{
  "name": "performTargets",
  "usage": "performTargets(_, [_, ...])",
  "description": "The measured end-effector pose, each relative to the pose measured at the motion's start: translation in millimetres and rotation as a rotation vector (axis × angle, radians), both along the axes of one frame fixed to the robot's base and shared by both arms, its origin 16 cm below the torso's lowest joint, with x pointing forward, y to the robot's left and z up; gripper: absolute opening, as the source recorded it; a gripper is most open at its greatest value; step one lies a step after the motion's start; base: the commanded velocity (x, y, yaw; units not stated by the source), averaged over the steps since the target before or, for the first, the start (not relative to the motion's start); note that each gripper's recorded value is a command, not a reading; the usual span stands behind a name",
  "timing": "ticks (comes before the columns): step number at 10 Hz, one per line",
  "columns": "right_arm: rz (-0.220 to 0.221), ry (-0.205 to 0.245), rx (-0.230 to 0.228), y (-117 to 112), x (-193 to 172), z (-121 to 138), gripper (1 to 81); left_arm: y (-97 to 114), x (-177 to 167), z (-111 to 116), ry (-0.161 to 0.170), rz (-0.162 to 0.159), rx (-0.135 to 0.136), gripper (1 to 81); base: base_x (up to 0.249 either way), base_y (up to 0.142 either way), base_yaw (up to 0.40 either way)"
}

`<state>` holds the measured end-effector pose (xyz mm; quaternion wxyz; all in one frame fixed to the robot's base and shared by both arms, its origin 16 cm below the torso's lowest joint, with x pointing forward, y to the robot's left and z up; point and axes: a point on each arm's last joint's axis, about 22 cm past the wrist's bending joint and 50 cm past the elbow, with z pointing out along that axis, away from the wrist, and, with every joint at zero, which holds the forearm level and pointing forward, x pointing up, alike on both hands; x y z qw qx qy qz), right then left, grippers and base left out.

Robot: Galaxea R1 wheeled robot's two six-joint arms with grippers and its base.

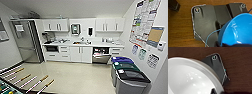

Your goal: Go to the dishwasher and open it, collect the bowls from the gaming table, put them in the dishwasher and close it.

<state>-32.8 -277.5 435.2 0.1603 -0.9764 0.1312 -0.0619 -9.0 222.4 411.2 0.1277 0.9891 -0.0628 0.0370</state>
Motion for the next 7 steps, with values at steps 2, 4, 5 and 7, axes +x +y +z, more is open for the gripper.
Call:
performTargets(2, [0.003,0.001,0.001,0.9,-0.4,-0.1,1.0,0.7,0.1,0.0,0.000,0.000,0.001,1.0,0.162,-0.079,0.000])
performTargets(4, [0.003,-0.004,-0.001,-0.3,2.8,0.0,1.0,0.0,0.5,0.0,-0.001,0.000,0.000,1.0,0.162,-0.073,0.000])
performTargets(5, [0.004,-0.005,-0.001,-0.3,3.8,0.0,1.0,0.4,0.0,0.0,0.000,0.000,0.000,1.0,0.162,-0.065,0.000])
performTargets(7, [0.004,-0.005,0.000,1.1,3.4,-0.1,1.0,2.0,0.1,-0.1,0.000,0.000,0.002,1.0,0.163,-0.065,0.000])
